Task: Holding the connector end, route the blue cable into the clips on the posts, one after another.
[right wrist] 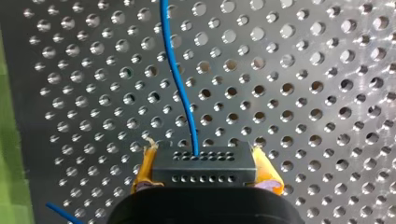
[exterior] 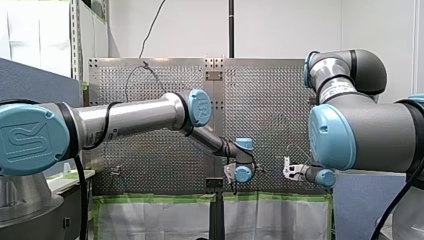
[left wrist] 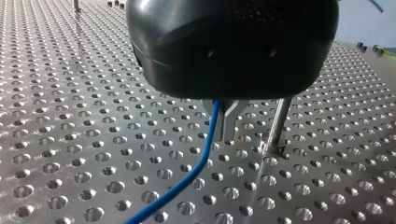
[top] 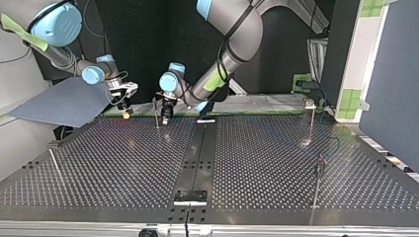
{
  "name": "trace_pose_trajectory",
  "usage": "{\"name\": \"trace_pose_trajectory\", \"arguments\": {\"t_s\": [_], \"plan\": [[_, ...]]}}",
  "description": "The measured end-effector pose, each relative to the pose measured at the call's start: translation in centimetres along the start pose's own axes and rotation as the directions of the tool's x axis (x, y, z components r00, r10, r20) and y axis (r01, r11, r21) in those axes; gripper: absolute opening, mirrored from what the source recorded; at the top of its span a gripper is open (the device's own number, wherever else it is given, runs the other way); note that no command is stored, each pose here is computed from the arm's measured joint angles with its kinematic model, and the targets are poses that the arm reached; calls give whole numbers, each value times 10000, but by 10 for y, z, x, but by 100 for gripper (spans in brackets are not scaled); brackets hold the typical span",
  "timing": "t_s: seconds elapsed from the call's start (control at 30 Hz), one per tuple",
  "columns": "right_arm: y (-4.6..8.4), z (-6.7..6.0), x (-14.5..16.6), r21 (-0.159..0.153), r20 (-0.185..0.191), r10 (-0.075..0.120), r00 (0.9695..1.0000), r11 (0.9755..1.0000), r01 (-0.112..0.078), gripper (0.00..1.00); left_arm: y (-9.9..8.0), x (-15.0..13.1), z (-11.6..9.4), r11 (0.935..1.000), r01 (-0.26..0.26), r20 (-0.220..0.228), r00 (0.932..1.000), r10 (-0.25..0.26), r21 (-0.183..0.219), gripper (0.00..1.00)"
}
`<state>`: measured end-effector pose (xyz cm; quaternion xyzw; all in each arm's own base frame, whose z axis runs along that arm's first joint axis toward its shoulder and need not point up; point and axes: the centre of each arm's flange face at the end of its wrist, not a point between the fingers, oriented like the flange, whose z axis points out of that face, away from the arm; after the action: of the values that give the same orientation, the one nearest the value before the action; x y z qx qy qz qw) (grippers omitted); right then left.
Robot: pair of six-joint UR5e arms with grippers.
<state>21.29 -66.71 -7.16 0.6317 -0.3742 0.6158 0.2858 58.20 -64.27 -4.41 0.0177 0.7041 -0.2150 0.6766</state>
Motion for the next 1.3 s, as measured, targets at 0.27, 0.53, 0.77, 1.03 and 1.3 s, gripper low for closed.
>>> {"name": "trace_pose_trajectory", "arguments": {"t_s": [0.27, 0.53, 0.77, 1.03, 1.3], "plan": [[1, 11, 9, 100, 34, -42, 10000, 9999, 41, 0, 2, -1, 1, 9999, -56, 26, 10000, 57, -93, 0], [0, 15, 14, 161, 9, 40, 10000, 9999, -40, 0, 10, -3, 5, 9995, -235, 52, 9997, 236, -190, 0], [-2, 17, 14, 214, 0, 65, 10000, 9997, -65, 0, 17, 8, 3, 9990, -414, -262, 9988, 410, -172, 0], [-4, 18, 14, 238, 7, 68, 10000, 9997, -69, 0, 17, 11, 0, 9982, -597, -537, 9968, 596, -6, 39], [-5, 17, 13, 246, 50, 93, 9999, 9997, -94, 0, 16, 16, -7, 9894, -1448, -1040, 9842, 1436, -45, 100]]}}
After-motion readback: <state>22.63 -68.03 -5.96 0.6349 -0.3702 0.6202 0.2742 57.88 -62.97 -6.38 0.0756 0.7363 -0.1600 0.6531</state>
